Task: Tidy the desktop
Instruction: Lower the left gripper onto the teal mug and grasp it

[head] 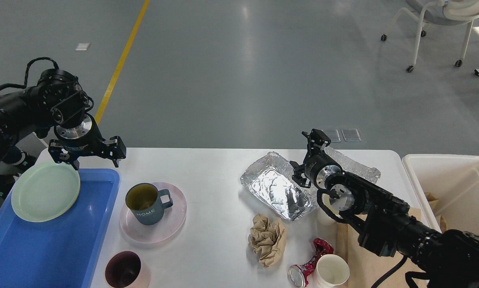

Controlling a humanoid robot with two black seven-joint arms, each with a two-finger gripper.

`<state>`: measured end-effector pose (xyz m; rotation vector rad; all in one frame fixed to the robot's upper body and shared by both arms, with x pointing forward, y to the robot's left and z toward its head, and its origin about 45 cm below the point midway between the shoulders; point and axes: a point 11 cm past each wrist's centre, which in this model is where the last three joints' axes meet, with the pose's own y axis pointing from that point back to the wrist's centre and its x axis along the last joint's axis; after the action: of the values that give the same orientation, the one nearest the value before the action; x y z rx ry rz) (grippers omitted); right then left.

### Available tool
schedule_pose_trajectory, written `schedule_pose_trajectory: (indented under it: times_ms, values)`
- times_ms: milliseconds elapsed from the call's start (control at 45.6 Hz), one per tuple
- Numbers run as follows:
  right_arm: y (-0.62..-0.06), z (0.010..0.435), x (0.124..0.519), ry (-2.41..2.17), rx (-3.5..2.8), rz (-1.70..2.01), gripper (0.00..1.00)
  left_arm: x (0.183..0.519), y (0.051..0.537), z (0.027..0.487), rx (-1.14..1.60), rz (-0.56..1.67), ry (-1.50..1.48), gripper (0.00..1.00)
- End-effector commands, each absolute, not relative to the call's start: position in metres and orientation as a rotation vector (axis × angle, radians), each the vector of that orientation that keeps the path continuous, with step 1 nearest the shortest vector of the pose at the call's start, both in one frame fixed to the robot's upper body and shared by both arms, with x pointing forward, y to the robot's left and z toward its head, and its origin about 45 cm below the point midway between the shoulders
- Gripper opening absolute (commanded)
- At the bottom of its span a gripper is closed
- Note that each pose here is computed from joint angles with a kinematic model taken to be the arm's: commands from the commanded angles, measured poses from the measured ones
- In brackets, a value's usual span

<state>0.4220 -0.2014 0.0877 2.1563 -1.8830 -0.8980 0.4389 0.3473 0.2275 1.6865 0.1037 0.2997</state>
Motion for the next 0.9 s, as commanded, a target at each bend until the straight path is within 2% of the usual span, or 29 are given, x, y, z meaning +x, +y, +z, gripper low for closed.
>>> schedule_pose_trajectory:
  times_ms: [0, 154, 746, 877]
  values:
    - [-0.201, 0.088, 0.422, -1.882, 2.157, -0.898, 1.0, 0.426, 0.338, 0.21, 1.654, 0.239, 0.141, 0.97]
    - [-0.201, 0.088, 0.422, -1.882, 2.157, -0.898, 1.0, 0.412, 0.332, 0.195, 1.646, 0.176, 0.172, 0.97]
    - [-0.202, 0.088, 0.422, -1.884, 2.155, -0.898, 1.0, 0.4, 0.322, 0.161, 1.623, 0.147, 0.212, 0.96]
    - [-0.202, 0.088, 0.422, -1.884, 2.155, -0.898, 1.0, 0.395, 0.324, 0.154, 1.63, 0.135, 0.225, 0.93]
